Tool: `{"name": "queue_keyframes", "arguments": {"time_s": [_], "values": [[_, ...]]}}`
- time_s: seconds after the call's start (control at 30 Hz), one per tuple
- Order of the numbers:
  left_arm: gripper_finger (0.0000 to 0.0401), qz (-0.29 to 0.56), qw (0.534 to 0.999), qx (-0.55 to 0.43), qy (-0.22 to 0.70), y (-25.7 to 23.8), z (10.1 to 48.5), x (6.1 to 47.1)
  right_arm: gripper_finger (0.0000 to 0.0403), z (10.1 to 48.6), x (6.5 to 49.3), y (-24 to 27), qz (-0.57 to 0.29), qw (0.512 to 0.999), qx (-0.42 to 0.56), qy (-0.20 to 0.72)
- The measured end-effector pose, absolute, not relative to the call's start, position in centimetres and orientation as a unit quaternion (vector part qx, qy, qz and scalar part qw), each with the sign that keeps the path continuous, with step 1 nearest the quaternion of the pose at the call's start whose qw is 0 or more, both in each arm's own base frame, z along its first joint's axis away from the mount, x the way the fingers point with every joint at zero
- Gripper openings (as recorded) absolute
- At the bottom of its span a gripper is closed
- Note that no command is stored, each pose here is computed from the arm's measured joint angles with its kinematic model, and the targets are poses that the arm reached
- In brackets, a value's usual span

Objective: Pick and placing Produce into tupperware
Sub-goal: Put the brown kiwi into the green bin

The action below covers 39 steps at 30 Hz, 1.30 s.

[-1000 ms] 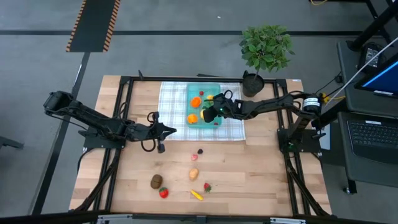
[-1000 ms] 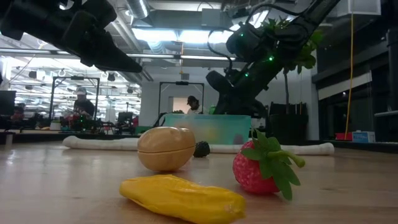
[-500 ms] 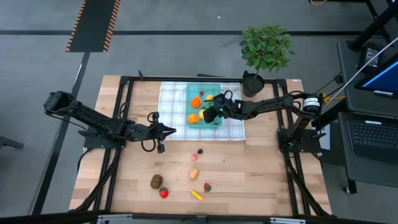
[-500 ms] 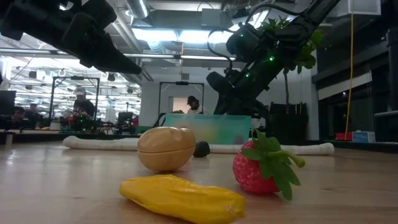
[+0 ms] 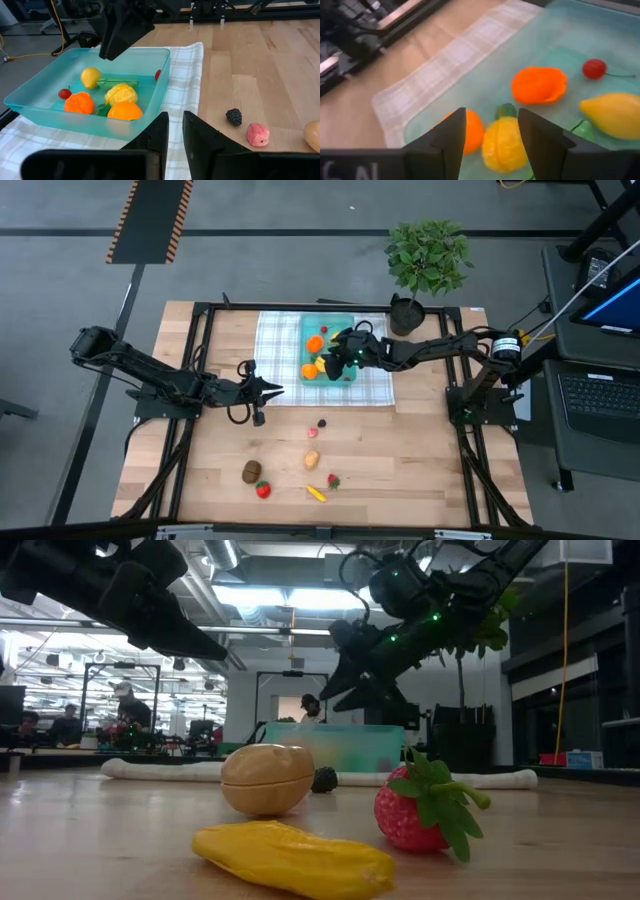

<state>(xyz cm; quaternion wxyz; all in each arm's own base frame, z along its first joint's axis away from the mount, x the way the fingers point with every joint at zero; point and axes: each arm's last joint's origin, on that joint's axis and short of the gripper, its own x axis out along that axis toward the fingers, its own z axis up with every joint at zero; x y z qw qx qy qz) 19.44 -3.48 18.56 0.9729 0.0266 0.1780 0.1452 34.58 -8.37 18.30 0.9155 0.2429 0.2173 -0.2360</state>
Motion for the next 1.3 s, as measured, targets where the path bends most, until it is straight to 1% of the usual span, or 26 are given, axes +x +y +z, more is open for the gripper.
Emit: {"name": "queue_keyframes", "arguments": {"time_s": [0.1,0.23,0.47,0.8,1.07,1.2,1.3], "values": [[0.0054,0.145,0.973,0.027,0.178,-3.5,18.6,19.4,0.0183,18.7,34.6,-8.2,-0.223,0.928,0.202,0.219],[0.0058,0.14,0.974,0.03,0.178,-3.7,18.6,19.4,0.0181,19.3,35.1,-7.4,-0.197,0.948,0.153,0.199],[0.0063,0.121,0.977,0.033,0.175,-4.4,18.6,19.3,0.0157,20.5,35.8,-5.8,-0.153,0.975,0.06,0.153],[0.0075,0.108,0.978,0.033,0.174,-4.9,18.6,19.2,0.0126,20.8,36.2,-4.0,-0.123,0.982,0.037,0.139],[0.0085,0.092,0.98,0.035,0.173,-5.6,18.6,19.0,0.0126,22.0,36.3,-1.5,-0.092,0.991,0.005,0.1],[0.0088,0.084,0.981,0.036,0.172,-5.9,18.6,18.9,0.0127,23.3,35.2,0.0,-0.116,0.99,-0.019,0.077],[0.0088,0.08,0.981,0.037,0.172,-6.0,18.6,18.8,0.0127,23.2,33.4,0.6,-0.122,0.991,-0.023,0.059]]}}
